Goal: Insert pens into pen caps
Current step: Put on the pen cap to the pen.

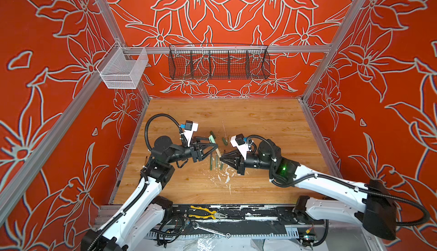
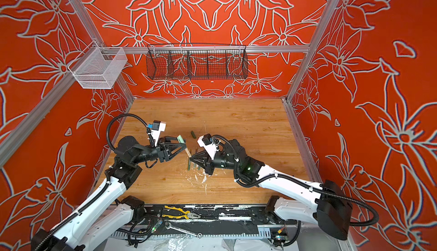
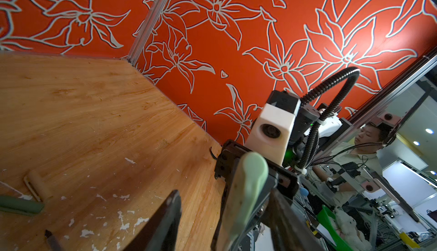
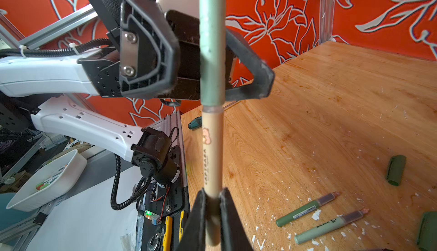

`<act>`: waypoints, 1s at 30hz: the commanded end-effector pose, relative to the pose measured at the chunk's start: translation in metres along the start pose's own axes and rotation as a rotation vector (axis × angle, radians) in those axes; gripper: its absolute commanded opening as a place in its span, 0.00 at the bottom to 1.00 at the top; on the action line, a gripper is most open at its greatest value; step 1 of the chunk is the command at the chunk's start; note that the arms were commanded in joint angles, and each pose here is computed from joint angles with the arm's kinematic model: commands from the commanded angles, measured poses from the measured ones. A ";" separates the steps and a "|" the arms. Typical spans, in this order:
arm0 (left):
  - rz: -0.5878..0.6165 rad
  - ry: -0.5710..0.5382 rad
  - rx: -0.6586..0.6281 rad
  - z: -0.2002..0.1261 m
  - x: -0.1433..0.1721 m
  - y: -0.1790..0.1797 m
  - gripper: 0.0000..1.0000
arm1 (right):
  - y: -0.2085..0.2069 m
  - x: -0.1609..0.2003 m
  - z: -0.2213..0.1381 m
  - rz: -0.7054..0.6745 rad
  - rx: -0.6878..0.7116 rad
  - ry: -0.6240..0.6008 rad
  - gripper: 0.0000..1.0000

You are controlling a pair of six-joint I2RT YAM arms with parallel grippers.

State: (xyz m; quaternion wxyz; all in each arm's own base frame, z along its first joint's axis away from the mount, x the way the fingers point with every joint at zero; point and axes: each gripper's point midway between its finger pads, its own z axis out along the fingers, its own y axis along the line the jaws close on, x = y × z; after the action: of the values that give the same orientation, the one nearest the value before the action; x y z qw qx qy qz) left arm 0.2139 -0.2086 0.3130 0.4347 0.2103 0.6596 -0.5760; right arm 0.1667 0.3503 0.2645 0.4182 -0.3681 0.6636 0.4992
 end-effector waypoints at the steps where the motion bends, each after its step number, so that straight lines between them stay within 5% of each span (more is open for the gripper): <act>1: 0.043 -0.009 0.020 -0.001 -0.007 -0.011 0.49 | 0.004 -0.005 0.002 -0.004 -0.011 -0.021 0.00; 6: 0.034 -0.001 0.024 0.000 -0.005 -0.008 0.40 | 0.007 -0.009 0.002 -0.002 -0.023 -0.026 0.00; 22: 0.015 0.015 0.034 0.003 -0.002 -0.006 0.47 | 0.010 -0.024 0.002 0.011 -0.026 -0.056 0.00; 30: 0.011 0.024 0.048 0.004 -0.001 -0.006 0.36 | 0.011 -0.027 0.004 0.023 -0.033 -0.057 0.00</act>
State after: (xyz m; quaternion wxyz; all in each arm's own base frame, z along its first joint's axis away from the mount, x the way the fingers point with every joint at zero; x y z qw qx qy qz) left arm 0.2147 -0.2111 0.3057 0.4181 0.2120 0.6662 -0.5800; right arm 0.1684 0.3530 0.2707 0.4132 -0.3560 0.6659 0.5090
